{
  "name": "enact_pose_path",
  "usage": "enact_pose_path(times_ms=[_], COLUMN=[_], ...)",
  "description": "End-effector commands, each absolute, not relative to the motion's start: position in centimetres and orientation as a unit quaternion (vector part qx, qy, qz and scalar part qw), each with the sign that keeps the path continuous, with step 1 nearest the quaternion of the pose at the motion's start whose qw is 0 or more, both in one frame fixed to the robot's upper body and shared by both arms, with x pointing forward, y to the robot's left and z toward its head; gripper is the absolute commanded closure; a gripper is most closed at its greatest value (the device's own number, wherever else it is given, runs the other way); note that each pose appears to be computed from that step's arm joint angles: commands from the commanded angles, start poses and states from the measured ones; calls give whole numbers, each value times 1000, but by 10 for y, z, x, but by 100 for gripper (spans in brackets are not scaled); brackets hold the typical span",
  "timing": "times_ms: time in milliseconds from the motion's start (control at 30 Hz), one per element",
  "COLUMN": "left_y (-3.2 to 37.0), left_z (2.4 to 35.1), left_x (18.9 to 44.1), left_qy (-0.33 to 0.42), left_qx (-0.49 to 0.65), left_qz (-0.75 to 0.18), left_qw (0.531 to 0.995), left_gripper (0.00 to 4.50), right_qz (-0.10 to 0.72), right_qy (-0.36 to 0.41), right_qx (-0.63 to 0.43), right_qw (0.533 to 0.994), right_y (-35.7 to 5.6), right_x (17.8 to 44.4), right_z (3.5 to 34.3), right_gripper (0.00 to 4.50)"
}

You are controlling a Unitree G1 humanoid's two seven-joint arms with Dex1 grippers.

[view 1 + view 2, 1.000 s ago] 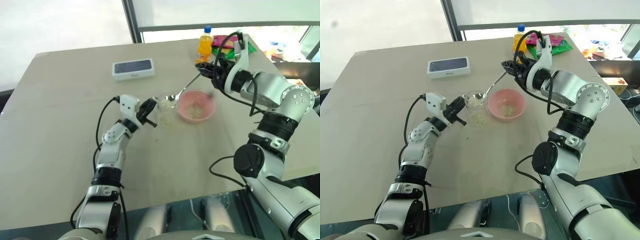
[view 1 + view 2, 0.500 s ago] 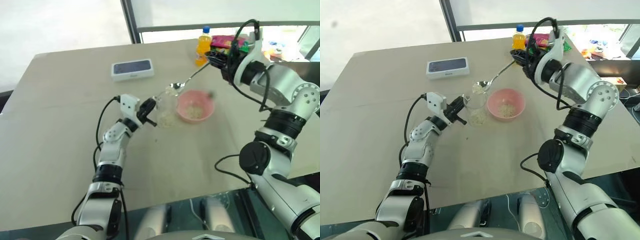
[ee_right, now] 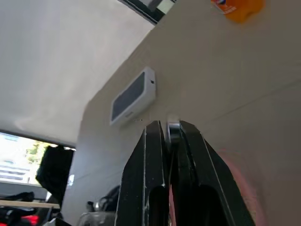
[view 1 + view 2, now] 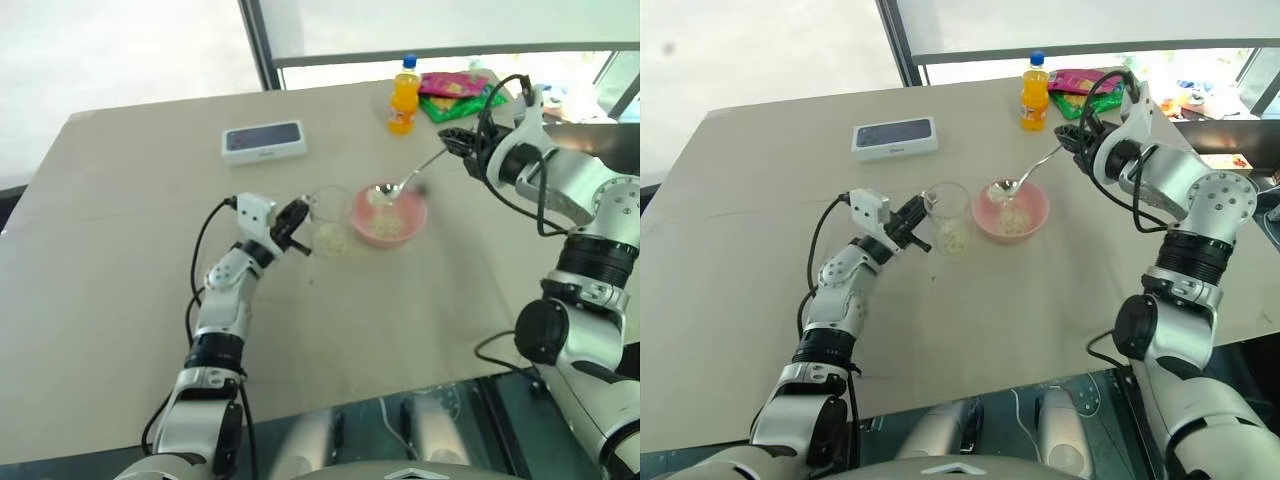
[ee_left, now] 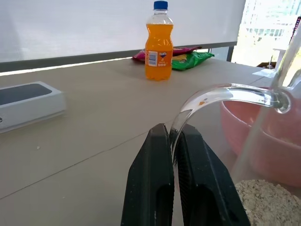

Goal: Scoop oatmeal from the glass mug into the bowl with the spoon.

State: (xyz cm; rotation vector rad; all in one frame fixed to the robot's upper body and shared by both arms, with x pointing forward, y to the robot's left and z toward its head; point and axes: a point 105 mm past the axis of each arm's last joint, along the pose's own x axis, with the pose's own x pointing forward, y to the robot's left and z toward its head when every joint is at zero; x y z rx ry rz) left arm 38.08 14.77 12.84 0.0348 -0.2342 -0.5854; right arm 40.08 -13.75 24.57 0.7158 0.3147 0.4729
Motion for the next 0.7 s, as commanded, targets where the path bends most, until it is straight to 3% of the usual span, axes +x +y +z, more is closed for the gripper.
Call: enact_pose_path(times_ms=[33,233,533,700], left_y=[149,150,150,148], left_z=[96,95,97,97], left_x=[374,372,374,374], left_qy=[-59,-58,-59,-58], left_qx=[23,20,10,10], left_qz=[-292,-287,-285,-287], left_qw=[954,956,957,956], left_gripper=[447,447,447,447], right_qz=[259,310,392,402], right_qy=[80,-10,-81,-80], right_qx=[254,74,-178,-153], right_qw=[928,948,899,899], right_y=[-128,-107,-72,-71], right_x=[399,394,370,367], right_z=[273,293,286,288], right_gripper=[450,450,450,450])
